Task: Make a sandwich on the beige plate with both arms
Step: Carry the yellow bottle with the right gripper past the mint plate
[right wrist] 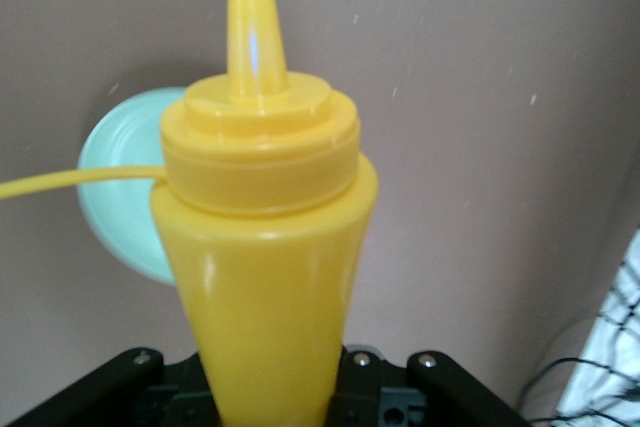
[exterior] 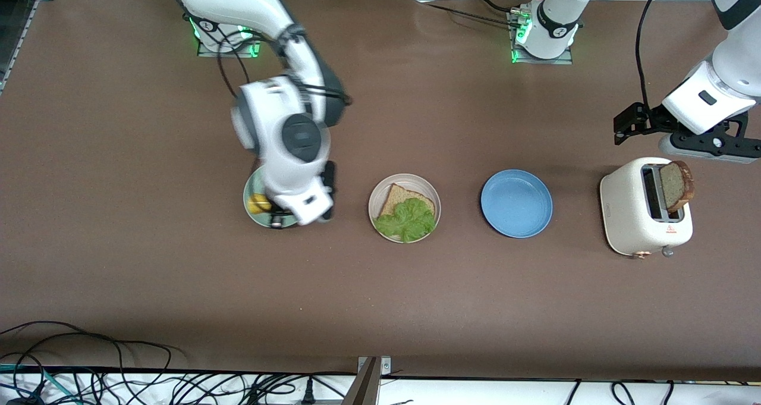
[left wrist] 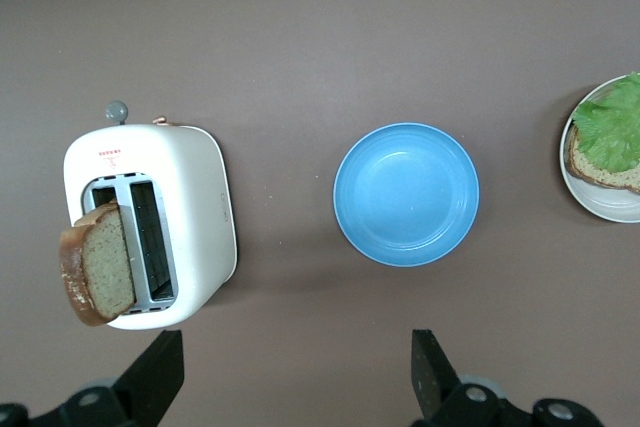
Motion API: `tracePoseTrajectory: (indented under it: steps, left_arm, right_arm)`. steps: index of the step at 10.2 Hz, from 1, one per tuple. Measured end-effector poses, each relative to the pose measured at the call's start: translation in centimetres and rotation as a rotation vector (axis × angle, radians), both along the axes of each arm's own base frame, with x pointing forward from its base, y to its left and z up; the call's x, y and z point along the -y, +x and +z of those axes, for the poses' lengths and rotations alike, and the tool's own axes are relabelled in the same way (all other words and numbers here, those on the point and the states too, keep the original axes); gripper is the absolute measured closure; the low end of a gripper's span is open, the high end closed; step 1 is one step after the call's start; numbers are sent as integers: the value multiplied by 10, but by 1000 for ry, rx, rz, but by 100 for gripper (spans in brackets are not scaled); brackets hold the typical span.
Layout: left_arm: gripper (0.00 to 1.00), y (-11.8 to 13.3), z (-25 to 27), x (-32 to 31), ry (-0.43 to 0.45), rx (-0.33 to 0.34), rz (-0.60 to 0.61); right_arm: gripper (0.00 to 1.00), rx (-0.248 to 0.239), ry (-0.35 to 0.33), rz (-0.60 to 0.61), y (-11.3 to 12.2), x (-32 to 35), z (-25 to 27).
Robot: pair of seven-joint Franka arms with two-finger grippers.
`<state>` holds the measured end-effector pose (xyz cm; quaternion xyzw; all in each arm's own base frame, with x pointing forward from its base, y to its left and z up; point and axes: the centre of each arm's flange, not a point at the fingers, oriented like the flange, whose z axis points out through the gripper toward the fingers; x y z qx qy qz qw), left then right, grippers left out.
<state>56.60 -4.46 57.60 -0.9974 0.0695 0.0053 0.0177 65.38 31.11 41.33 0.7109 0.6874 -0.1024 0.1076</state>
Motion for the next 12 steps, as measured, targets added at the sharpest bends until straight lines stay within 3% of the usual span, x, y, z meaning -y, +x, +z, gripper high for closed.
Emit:
tracePoseTrajectory:
  steps: [2, 3, 6, 7, 9, 12]
  left_arm:
    - [0, 0, 0, 0, 0, 0, 0]
    - [0, 0, 0, 0, 0, 0, 0]
    - [0, 0, 0, 0, 0, 0, 0]
    - [0, 0, 0, 0, 0, 0, 1]
    - [0, 0, 0, 0, 0, 0, 1]
    - [0, 0, 0, -1, 0, 0, 1]
  right_arm:
    - [84, -96, 121, -3, 7, 87, 23]
    - [84, -153, 218, -13, 8, 135, 21]
    - [84, -249, 532, -82, 2, 289, -14]
    - [84, -276, 682, -126, -11, 338, -45]
    - [84, -300, 907, -158, -55, 413, -114]
    - [84, -267, 1126, -74, -104, 439, -187]
